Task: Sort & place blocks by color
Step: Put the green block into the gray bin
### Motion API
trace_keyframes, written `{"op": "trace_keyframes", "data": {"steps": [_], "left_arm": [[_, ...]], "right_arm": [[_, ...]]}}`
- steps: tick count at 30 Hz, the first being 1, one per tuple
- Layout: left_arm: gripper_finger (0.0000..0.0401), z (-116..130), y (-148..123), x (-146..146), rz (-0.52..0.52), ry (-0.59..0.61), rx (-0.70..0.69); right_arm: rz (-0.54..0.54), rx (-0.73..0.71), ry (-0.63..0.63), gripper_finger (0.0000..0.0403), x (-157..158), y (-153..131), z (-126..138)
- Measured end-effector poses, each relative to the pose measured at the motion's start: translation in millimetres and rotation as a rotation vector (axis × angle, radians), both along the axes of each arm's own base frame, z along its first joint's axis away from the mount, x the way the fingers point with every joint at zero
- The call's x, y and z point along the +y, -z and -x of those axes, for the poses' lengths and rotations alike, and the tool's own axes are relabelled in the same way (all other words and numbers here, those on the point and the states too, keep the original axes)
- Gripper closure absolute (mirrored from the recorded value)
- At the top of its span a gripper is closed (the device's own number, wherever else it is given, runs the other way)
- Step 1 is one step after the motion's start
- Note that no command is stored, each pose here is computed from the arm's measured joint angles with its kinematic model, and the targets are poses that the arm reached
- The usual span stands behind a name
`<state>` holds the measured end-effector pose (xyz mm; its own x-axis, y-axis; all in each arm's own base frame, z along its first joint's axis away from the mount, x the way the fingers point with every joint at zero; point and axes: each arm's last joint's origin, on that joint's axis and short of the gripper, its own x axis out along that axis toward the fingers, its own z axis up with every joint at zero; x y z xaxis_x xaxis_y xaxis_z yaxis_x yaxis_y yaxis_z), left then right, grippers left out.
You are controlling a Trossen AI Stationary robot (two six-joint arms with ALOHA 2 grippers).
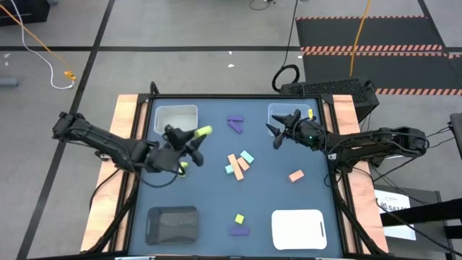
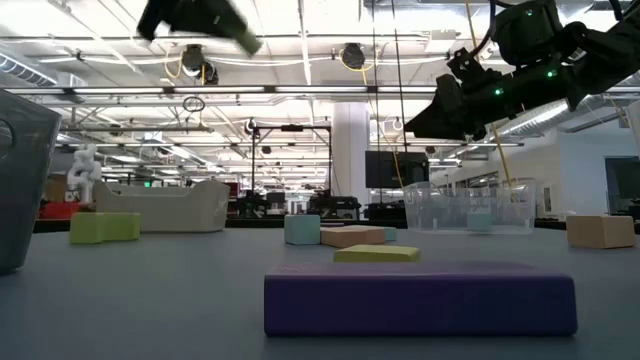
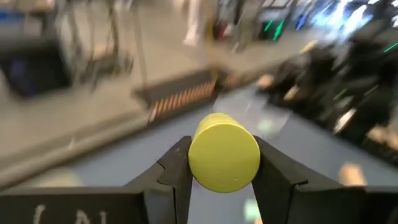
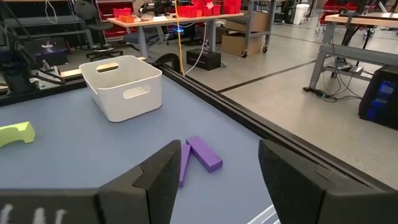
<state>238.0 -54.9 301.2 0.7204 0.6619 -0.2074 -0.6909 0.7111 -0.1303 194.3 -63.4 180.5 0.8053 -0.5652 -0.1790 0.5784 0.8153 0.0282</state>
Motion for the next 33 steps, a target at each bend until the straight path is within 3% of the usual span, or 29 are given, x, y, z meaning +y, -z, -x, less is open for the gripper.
{"op": "trace_keyframes", "data": {"steps": [7, 19, 26, 33], "left_arm": [[0.0275, -8.3, -35.6, -8.3, -0.241, 0.064, -0.102], [0.0275, -10.5, -33.5, -9.4, -0.26, 0.084, -0.081], [0.0275, -9.4, -5.9, 1.9, -0.16, 0.043, 0.071], [0.0275, 8.1, 30.2, 35.5, 0.023, -0.182, 0.252]], "right_arm": [[0.0, 0.0, 0.0, 0.0197, 0.0, 0.0, 0.0], [0.003, -0.011, 0.0, 0.0197, 0.0, -1.1, -0.2], [0.004, -0.014, 0.0, 0.0197, 0.0, -1.3, -0.3], [0.004, -0.015, 0.0, 0.0197, 0.0, -1.4, -0.3]]}}
